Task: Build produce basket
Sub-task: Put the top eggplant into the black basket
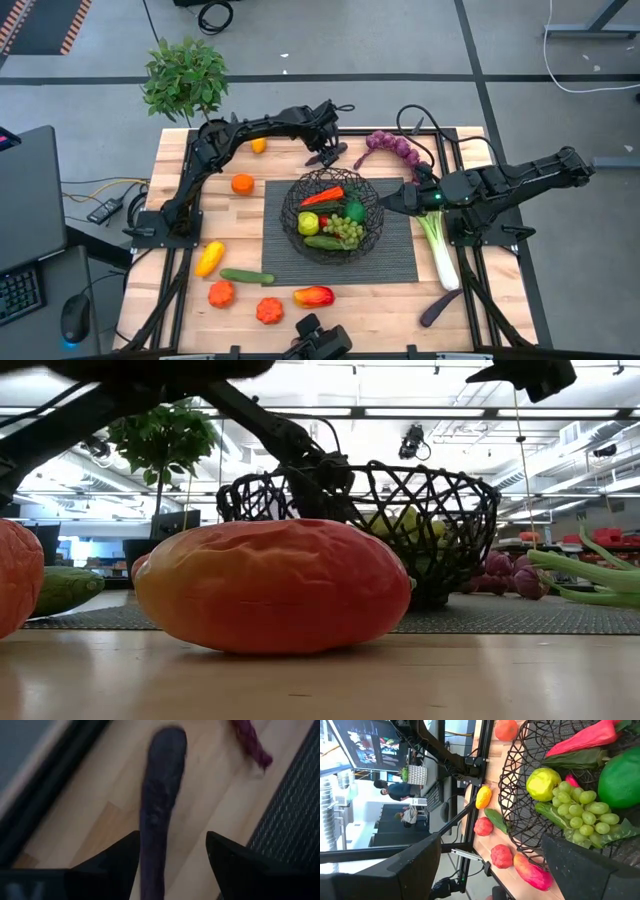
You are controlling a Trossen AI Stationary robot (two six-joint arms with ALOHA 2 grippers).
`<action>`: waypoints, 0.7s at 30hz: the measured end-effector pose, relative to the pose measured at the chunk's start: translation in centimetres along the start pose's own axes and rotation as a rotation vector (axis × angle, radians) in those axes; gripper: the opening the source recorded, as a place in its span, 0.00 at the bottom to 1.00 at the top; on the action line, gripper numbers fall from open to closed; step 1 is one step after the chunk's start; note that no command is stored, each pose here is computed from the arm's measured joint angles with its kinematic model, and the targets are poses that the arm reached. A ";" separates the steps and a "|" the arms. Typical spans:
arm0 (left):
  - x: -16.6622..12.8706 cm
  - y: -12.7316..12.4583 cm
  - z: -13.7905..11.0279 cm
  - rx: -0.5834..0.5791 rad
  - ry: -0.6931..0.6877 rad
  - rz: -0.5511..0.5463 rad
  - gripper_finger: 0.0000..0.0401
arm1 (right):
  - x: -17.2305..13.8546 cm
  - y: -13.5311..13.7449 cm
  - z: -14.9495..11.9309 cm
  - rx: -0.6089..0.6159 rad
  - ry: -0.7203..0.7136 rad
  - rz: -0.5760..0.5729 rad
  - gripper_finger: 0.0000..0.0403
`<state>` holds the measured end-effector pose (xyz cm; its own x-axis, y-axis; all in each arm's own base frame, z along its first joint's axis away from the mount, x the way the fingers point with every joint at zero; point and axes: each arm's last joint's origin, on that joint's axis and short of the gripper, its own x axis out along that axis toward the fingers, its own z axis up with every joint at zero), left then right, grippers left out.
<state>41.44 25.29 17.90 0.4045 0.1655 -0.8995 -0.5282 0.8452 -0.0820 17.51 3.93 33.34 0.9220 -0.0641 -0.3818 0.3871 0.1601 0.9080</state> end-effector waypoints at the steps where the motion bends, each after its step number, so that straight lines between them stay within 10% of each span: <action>1: -0.2 0.0 0.2 -0.005 -0.008 0.001 0.57 | 0.0 0.0 0.0 -0.001 -0.001 0.000 0.86; 21: 1.9 -1.1 0.5 -0.205 0.007 -0.056 0.60 | 0.0 0.1 0.0 -0.018 0.017 0.009 0.86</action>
<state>43.20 24.91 16.49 0.4327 0.1166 -0.8940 -0.6458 0.7320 -0.2170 17.54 3.99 33.42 0.9252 -0.0463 -0.3767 0.3787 0.1779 0.9083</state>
